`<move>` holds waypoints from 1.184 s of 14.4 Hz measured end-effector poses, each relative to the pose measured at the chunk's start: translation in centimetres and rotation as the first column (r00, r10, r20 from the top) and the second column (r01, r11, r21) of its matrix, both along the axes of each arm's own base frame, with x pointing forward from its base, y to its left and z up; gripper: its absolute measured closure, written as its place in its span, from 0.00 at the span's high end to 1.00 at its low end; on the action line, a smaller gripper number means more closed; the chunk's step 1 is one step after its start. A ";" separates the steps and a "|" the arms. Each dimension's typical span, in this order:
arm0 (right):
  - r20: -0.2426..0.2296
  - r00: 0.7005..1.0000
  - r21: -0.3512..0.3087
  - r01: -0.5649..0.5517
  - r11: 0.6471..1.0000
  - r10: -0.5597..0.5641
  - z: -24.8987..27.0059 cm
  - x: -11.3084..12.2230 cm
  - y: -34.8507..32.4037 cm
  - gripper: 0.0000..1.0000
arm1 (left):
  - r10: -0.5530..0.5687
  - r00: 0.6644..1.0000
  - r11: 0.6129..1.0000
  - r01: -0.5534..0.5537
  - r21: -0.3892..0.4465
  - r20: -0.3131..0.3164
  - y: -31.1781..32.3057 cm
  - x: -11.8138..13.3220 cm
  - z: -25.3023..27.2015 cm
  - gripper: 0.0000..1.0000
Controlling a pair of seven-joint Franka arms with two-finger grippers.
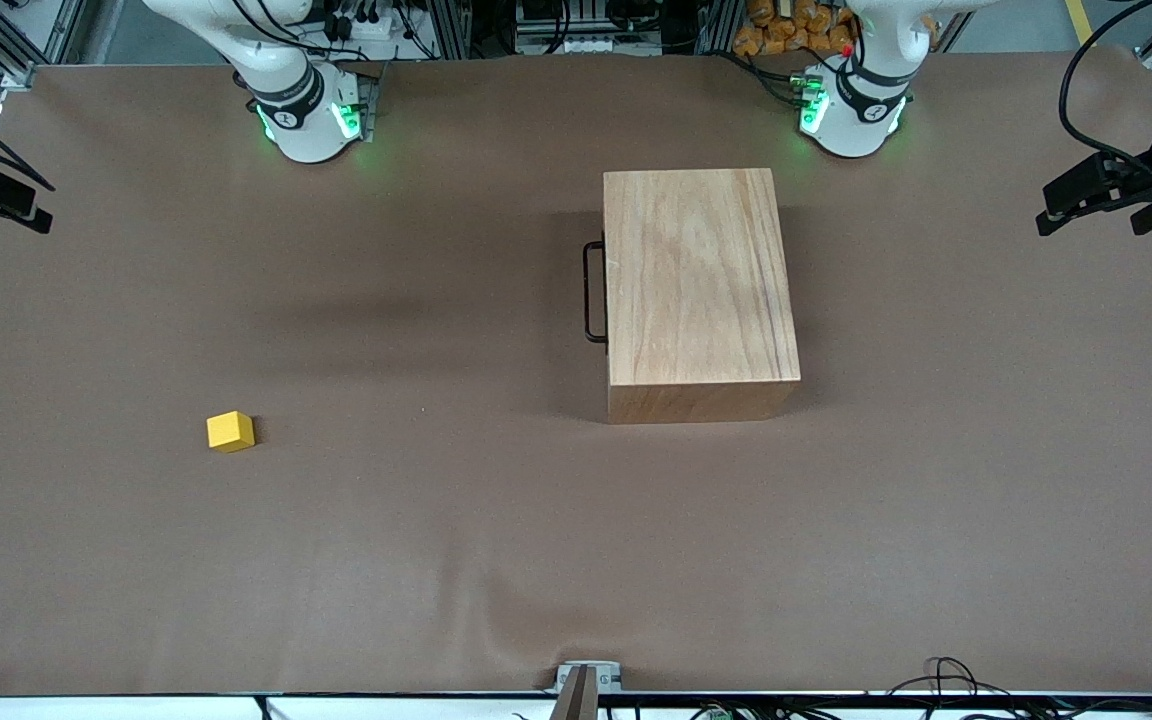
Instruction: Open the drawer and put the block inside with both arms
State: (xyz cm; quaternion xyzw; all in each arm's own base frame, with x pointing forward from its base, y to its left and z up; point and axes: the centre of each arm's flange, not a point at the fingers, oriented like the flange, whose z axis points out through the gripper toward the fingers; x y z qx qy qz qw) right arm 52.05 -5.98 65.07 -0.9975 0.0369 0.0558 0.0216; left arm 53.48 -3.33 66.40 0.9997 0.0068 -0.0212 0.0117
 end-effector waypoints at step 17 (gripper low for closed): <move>-0.017 1.000 -0.003 0.022 1.000 -0.022 -0.5 -0.8 -1.2 1.00 | -0.045 0.997 0.999 0.045 -0.004 -0.063 -8.2 0.6 -3.1 1.00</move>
